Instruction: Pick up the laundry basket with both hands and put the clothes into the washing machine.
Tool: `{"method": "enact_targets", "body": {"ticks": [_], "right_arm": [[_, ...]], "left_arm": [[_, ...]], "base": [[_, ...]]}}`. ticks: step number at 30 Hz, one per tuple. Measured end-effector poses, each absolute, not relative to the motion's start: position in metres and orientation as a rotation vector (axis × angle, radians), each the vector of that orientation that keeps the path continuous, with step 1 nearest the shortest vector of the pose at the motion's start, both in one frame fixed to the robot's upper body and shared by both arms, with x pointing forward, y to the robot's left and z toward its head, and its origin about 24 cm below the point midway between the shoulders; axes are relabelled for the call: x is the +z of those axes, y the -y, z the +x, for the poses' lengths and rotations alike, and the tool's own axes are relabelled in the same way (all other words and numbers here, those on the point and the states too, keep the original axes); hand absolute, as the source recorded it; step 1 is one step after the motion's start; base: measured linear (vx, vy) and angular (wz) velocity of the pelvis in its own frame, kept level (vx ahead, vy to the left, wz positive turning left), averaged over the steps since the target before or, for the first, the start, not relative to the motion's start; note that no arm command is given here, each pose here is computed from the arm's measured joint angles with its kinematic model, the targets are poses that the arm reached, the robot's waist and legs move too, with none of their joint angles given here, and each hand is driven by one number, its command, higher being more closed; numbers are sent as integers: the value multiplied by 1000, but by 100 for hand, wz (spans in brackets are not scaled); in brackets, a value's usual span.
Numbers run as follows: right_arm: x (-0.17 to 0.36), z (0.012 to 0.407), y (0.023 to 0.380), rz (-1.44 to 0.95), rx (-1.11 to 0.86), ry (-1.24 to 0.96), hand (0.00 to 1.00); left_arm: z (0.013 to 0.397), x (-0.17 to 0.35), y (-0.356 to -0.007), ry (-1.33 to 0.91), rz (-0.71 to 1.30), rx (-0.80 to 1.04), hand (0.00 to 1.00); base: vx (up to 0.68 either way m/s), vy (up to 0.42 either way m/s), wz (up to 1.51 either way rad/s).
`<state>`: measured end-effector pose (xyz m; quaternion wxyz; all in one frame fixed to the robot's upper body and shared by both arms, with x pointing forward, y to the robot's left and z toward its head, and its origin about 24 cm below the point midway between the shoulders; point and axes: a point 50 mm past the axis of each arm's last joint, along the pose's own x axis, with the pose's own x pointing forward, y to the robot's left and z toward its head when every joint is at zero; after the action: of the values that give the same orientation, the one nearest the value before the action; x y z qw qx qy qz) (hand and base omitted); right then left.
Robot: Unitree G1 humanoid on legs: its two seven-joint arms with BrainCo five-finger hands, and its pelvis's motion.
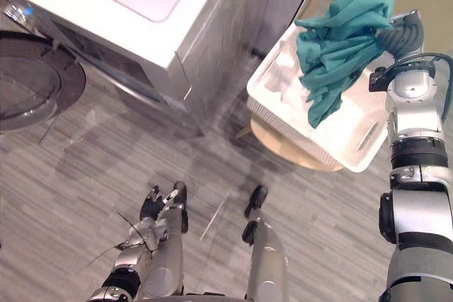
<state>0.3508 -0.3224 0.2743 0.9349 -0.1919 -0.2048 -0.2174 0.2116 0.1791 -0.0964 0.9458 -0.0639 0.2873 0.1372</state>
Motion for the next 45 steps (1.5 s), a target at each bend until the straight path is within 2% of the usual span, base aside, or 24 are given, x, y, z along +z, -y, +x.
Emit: {"method": "enact_targets", "body": {"ticks": [6,10,14,19,24,28,34,36,38,40,45], "right_arm": [[273,337,334,-312,-480,474,100],[266,332,344,-296,-523,463,100],[263,330,346,-298,-529,457,100],[265,327,341,-320,-515,482,100],[280,323,329,-342,-479,562,100],[293,319,317,-357,-434,642,100],[316,326,272,-320,-296,779,100],[321,332,253,-253,-254,814,100],[328,338,228,-235,-195,840,100],[336,342,205,-222,-128,865,100],[349,343,176,-167,-49,910,100]], "left_arm": [[176,-115,-184,-686,-92,269,0],[174,-100,-183,-597,-88,241,0],[184,-69,-189,-424,-162,287,0],[204,7,-220,-49,-234,428,0],[205,78,-239,278,-166,540,0],[216,130,-229,523,-115,498,0],[247,204,-192,860,-122,268,0],[273,213,-168,848,-149,141,0],[306,203,-139,723,-123,-2,0],[323,190,-121,610,-98,-88,0],[349,161,-97,414,19,-174,0]], "base": [[116,-8,17],[62,30,21],[43,26,12],[25,16,5],[11,8,-5],[-8,6,-13],[-30,8,-24],[-63,14,-23],[-58,9,-14],[-24,4,-12],[8,8,-5]]}}
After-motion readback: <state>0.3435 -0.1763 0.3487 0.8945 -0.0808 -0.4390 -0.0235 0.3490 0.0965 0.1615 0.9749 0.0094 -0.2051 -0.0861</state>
